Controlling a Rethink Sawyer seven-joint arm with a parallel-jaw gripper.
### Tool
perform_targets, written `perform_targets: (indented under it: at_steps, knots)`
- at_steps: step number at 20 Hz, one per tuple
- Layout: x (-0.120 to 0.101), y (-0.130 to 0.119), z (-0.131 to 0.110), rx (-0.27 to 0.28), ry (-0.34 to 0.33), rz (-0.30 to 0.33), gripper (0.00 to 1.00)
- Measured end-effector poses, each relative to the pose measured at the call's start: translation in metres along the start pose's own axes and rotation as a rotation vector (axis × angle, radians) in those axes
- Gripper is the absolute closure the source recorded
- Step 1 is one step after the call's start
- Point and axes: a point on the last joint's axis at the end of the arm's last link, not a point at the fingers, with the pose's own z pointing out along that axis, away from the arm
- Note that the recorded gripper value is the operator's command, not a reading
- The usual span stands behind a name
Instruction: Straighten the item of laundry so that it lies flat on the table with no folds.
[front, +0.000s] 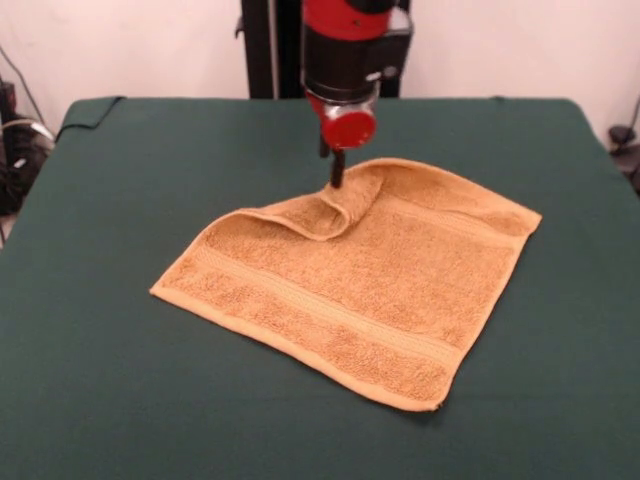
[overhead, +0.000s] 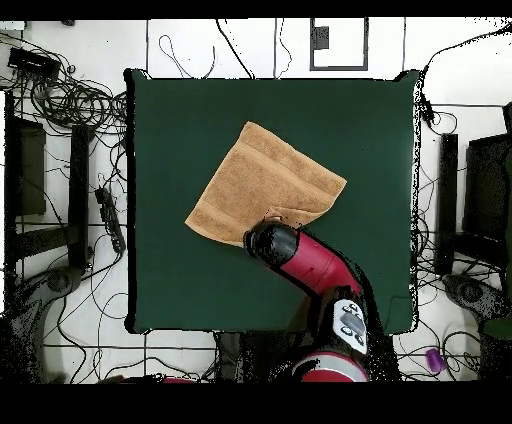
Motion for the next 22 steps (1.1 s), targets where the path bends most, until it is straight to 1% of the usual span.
perform_targets:
  at_steps: [6, 7, 10, 11, 16, 22]
  knots:
    - [-0.032, -0.011, 0.011, -0.007, -0.028, 0.028, 0.00]
    - [-0.039, -0.014, 0.017, -0.011, -0.038, 0.037, 0.00]
    - [-0.042, -0.016, 0.024, -0.013, -0.048, 0.041, 0.00]
    - [-0.042, -0.017, 0.029, -0.012, -0.055, 0.040, 0.00]
    - [-0.042, -0.019, 0.035, -0.009, -0.058, 0.039, 0.00]
    - [-0.036, -0.021, 0.040, 0.003, -0.055, 0.029, 0.00]
